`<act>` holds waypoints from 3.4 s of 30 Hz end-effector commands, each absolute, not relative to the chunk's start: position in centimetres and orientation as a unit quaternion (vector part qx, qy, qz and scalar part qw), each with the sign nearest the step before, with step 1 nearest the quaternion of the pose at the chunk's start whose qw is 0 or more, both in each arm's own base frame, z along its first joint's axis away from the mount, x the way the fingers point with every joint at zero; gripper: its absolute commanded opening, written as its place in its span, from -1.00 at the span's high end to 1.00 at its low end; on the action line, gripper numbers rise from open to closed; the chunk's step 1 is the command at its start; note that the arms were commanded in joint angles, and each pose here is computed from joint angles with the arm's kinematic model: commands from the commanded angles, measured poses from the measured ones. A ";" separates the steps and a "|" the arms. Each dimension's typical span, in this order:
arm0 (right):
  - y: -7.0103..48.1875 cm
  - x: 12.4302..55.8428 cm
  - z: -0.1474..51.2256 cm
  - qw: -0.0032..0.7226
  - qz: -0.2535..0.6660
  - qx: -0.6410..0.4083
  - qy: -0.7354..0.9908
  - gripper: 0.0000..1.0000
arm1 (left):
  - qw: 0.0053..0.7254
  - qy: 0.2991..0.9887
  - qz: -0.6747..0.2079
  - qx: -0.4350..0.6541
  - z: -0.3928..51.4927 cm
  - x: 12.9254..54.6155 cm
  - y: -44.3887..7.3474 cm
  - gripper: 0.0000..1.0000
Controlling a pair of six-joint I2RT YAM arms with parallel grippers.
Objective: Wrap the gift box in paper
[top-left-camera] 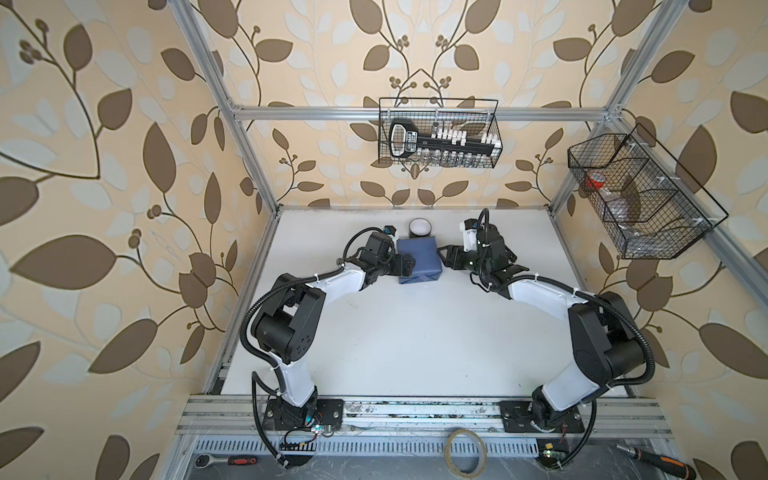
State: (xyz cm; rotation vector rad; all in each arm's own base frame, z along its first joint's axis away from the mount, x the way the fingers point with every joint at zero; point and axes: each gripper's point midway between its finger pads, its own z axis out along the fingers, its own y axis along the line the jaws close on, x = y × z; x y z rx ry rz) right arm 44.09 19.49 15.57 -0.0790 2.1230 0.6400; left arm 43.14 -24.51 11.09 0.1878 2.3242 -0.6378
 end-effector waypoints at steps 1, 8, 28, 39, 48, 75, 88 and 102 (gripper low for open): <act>20.6 45.1 14.6 0.427 0.277 -0.040 0.860 -0.44 | 0.339 0.890 -0.299 0.066 12.7 44.1 -25.8 -0.87; 22.0 48.3 13.1 0.409 0.328 -0.016 0.851 -0.52 | 0.302 0.888 -0.347 0.014 12.4 46.5 -25.3 -0.90; 24.2 41.6 10.8 0.344 0.444 0.003 0.827 -0.15 | 0.241 0.838 -0.489 -0.007 12.5 40.9 -27.4 -0.65; 12.5 36.0 14.4 0.452 0.231 0.040 0.861 -0.55 | 0.378 0.867 -0.319 -0.056 15.1 36.1 -17.7 -0.92; 0.1 33.6 18.6 0.565 -0.102 0.102 0.812 -0.87 | 0.554 0.821 -0.005 -0.134 20.5 35.2 -3.9 -0.98; -2.8 34.6 12.3 0.638 -0.083 0.070 0.762 -1.00 | 0.536 0.839 -0.052 -0.077 10.6 37.4 1.5 -0.98; -2.6 34.6 12.2 0.636 -0.085 0.065 0.764 -1.00 | 0.531 0.844 -0.046 -0.055 7.6 38.3 0.9 -0.98; -2.5 34.7 12.2 0.635 -0.084 0.063 0.765 -1.00 | 0.527 0.848 -0.035 -0.049 7.5 38.3 0.6 -0.98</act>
